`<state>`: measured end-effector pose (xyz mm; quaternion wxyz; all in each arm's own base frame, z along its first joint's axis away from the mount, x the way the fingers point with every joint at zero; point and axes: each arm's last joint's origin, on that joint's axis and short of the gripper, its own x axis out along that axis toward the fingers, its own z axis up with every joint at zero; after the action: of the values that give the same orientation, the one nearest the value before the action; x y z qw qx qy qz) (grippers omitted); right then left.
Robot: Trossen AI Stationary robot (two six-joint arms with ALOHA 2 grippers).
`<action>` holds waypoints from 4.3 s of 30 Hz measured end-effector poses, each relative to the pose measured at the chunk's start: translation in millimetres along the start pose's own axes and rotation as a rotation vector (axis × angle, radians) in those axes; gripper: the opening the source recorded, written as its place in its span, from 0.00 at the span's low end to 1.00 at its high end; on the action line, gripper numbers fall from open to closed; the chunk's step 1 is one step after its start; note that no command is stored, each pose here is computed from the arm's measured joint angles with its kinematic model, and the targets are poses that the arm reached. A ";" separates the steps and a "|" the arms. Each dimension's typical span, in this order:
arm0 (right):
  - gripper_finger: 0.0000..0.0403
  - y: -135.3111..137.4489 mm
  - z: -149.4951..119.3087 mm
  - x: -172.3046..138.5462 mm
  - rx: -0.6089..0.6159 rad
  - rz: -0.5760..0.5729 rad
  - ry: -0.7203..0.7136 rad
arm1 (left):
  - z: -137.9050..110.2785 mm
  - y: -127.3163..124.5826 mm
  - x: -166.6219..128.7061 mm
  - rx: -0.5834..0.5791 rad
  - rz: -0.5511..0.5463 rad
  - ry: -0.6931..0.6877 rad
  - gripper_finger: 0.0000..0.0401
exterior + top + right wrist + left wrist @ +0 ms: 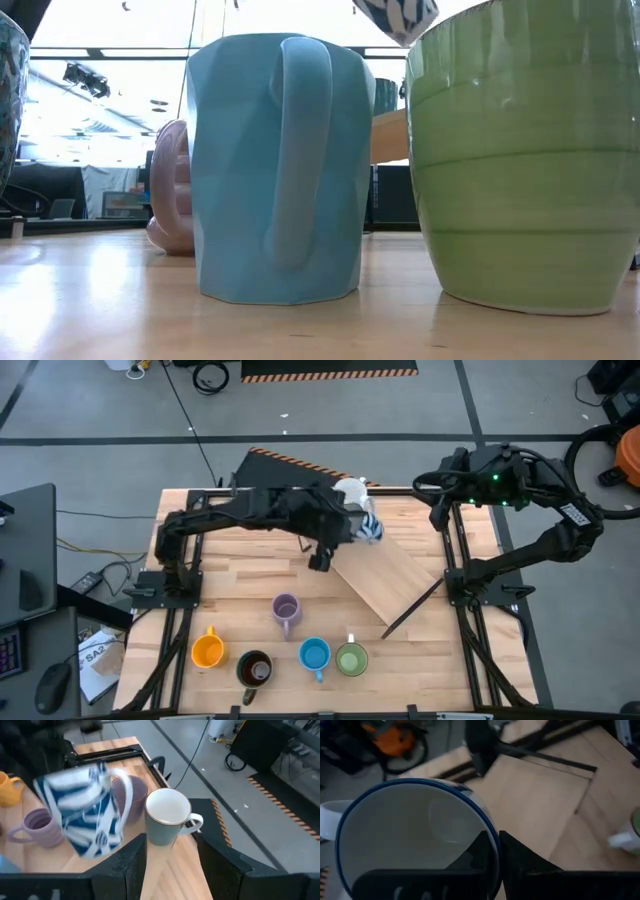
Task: Place coffee mugs
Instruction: Put the white mug on the shelf
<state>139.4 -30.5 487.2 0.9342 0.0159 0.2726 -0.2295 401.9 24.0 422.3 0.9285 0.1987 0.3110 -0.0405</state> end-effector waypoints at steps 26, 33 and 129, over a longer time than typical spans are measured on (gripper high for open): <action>0.54 31.1 -93.9 103.2 0.085 0.077 -0.069 | -19.8 -22.8 67.4 0.128 -0.095 0.176 0.08; 0.55 36.3 -104.9 121.9 0.067 0.091 -0.113 | -20.3 -22.9 67.4 0.128 -0.092 0.183 0.08; 0.07 -13.5 -182.5 198.9 0.466 -0.090 -0.408 | 4.7 19.2 13.0 -0.301 0.106 -0.114 0.20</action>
<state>190.2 -97.9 230.4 0.9297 0.1714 0.0198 -0.3254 418.8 40.4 424.6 0.9648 0.0711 0.2494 0.0445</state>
